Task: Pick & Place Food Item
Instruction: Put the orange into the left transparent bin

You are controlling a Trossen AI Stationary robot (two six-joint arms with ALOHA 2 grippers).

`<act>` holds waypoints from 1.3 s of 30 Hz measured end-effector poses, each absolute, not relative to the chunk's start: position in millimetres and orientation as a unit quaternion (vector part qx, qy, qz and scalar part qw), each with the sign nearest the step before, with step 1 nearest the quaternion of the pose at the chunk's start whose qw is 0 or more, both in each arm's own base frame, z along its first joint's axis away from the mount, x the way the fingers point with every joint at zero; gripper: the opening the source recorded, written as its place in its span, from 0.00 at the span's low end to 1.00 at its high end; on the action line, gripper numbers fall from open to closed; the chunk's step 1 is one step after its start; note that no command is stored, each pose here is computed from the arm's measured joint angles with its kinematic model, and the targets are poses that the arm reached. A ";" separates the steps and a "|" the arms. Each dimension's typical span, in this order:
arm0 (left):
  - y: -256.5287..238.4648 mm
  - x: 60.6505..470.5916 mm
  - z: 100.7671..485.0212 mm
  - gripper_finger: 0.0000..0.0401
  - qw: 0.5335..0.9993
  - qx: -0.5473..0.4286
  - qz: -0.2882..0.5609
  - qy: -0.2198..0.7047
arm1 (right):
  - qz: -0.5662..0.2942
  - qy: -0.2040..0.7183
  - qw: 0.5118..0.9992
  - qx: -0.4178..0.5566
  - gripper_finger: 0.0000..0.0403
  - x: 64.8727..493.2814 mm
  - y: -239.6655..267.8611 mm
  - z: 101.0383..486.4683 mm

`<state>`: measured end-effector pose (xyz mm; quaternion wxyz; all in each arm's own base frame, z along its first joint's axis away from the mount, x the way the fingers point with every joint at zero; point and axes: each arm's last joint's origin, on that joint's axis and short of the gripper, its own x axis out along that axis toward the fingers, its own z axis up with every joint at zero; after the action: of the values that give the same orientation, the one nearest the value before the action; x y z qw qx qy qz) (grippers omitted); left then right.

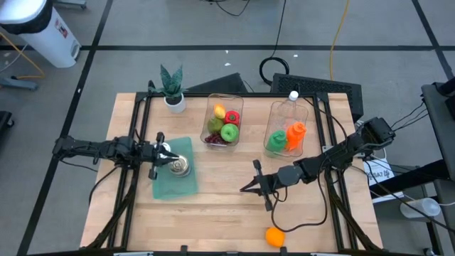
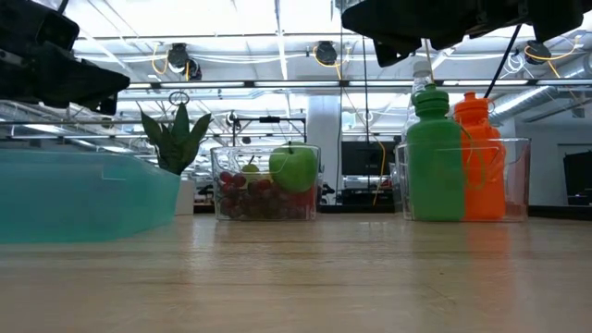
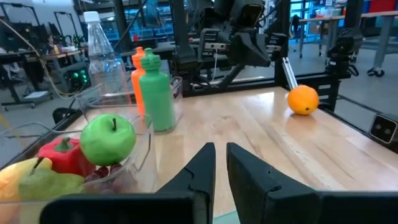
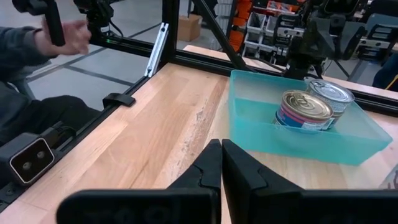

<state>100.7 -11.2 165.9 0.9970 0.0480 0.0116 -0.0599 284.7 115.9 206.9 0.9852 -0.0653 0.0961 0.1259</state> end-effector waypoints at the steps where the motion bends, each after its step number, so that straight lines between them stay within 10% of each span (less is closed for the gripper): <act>1: -11.2 100.7 166.1 0.13 0.997 0.049 -0.060 0.010 | 0.126 0.096 0.985 -0.068 0.01 284.6 115.9 206.8; 22: -11.4 100.7 168.4 0.13 0.997 0.048 -0.062 -0.002 | 0.035 0.382 0.922 -0.060 0.05 276.5 169.8 301.4; 39: -11.4 100.7 168.5 0.13 0.997 0.048 -0.062 -0.003 | 0.077 0.502 0.842 0.179 0.85 236.1 254.9 256.4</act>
<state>100.7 -11.4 168.5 0.9969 0.0481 -0.0027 -0.0623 236.1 254.9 256.4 0.8424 0.1790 0.5023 0.0769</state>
